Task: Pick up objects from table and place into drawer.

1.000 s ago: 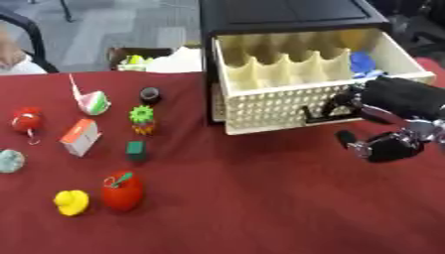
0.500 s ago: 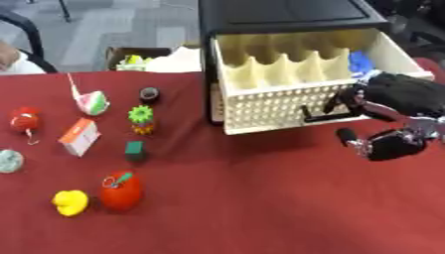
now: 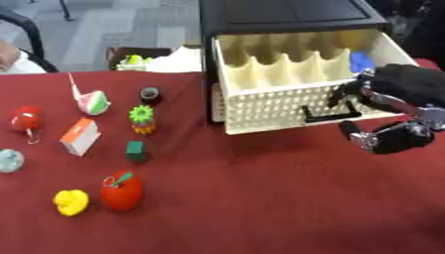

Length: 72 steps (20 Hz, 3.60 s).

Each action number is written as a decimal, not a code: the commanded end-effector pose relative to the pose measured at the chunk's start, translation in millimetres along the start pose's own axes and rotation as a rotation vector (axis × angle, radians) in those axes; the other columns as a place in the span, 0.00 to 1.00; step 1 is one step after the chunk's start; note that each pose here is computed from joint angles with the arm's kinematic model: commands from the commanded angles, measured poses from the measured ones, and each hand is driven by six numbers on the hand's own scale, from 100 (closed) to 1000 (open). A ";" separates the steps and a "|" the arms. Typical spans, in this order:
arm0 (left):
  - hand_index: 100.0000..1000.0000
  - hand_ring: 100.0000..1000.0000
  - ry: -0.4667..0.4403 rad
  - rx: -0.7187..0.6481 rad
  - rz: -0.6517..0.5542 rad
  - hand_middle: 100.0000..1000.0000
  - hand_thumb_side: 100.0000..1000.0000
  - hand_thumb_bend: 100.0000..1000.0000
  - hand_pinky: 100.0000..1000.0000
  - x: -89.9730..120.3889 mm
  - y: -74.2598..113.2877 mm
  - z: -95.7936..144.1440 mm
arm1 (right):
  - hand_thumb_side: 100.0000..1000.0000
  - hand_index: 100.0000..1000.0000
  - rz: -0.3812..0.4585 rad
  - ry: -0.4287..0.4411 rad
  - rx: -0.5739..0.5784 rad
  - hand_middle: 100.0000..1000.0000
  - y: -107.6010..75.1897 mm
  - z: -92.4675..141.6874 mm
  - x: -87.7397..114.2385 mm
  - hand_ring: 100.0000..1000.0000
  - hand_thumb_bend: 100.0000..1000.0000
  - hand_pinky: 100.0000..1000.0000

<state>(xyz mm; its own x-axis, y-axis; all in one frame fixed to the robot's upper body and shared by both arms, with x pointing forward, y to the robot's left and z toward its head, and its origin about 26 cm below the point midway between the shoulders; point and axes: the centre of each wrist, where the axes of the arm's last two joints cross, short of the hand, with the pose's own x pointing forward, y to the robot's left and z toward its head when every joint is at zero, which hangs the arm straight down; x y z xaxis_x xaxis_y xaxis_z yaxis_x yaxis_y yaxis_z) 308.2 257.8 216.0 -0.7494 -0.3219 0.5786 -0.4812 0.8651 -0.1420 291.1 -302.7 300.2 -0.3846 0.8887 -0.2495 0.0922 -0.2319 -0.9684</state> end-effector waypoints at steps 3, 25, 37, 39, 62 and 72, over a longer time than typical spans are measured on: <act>0.70 0.53 -0.030 0.010 -0.003 0.55 0.75 0.00 0.46 5.4 2.8 -5.5 | 0.14 0.92 0.019 0.019 -0.120 0.00 -22.0 9.0 -11.9 0.00 0.00 0.00; 0.70 0.53 -0.032 0.021 -0.010 0.56 0.75 0.00 0.46 5.0 4.1 -6.1 | 0.15 0.85 -0.200 0.001 -0.610 0.00 -41.2 11.4 -18.0 0.00 0.00 0.00; 0.71 0.53 -0.099 -0.030 -0.101 0.57 0.69 0.00 0.45 11.7 8.0 -21.8 | 0.29 0.77 -0.563 -0.025 -1.180 0.01 -34.4 3.8 -11.4 0.13 0.00 0.05; 0.72 0.53 -0.129 -0.069 -0.180 0.57 0.67 0.00 0.45 15.4 9.9 -29.3 | 0.33 0.77 -0.592 -0.043 -1.225 0.07 -31.8 1.9 -9.4 0.19 0.00 0.10; 1.00 0.67 -0.449 -0.933 -1.072 0.76 0.83 0.00 0.67 63.1 11.2 -85.7 | 0.39 0.76 -0.755 -0.078 -1.445 0.35 -10.1 -8.3 1.2 0.42 0.00 0.39; 1.00 0.67 -0.390 -1.216 -1.165 0.74 0.90 0.02 0.68 62.8 -2.0 -74.2 | 0.39 0.76 -0.761 -0.089 -1.435 0.35 -10.9 -9.1 2.3 0.41 0.00 0.39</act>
<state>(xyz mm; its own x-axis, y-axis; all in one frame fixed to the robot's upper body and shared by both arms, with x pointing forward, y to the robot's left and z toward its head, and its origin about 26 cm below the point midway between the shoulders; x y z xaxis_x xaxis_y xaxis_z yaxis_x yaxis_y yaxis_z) 300.0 263.0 303.2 -0.4444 -0.8541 -0.2702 -0.3499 -0.1123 0.9301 299.8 -293.3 303.2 -0.7786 0.5816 0.2357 0.5792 0.8105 -0.0871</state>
